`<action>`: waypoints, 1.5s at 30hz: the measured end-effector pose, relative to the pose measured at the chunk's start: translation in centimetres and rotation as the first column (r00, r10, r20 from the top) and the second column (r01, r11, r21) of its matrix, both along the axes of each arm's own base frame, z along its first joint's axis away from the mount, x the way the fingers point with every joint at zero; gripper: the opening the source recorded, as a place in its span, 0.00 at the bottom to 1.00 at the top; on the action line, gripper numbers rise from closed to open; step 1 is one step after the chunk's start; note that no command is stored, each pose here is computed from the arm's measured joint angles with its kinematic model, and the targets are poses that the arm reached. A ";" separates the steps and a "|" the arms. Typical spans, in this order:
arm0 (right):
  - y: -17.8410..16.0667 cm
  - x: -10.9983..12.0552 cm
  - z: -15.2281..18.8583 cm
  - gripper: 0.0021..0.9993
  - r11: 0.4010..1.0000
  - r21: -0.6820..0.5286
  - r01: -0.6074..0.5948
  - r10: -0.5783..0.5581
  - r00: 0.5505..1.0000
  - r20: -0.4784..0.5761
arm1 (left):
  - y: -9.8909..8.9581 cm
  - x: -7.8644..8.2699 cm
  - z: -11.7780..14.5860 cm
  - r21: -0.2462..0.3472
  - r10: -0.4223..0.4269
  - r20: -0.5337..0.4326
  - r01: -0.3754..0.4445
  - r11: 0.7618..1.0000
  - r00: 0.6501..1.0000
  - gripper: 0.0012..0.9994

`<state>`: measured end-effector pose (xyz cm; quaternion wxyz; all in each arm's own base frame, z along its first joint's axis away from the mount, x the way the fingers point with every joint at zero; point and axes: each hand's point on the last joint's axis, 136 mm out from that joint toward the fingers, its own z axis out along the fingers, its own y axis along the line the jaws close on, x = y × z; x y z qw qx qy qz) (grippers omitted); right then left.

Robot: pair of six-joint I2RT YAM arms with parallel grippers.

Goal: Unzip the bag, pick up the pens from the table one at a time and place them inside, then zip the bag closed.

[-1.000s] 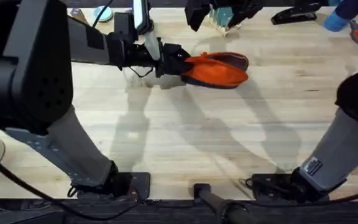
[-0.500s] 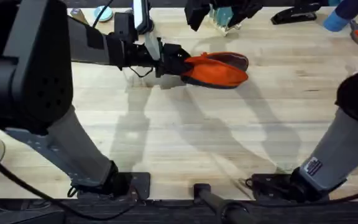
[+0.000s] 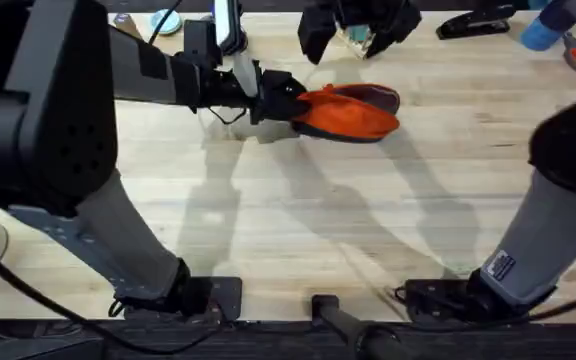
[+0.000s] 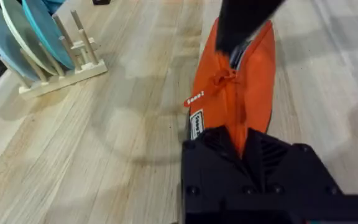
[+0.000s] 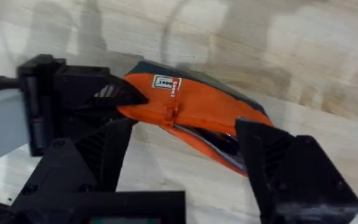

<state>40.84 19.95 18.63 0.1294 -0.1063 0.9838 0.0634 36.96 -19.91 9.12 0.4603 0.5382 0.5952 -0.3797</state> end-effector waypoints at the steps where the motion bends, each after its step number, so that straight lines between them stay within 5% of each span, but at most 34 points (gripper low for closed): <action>1: 0.1 0.0 -0.6 1.00 1.000 -0.004 -0.001 0.001 1.000 -0.014 | 0.0 0.0 0.0 0.000 0.000 0.000 0.000 1.000 1.000 0.04; 9: 0.3 -0.1 -3.7 1.00 1.000 -0.026 -0.006 0.004 0.995 -0.097 | 0.0 0.0 0.0 0.000 0.000 0.000 0.000 1.000 1.000 0.04; 45: 0.6 -1.0 -6.6 0.96 0.998 -0.057 -0.002 -0.009 0.982 -0.190 | 0.0 -0.1 -0.2 0.004 0.002 -0.006 -0.002 1.000 1.000 0.04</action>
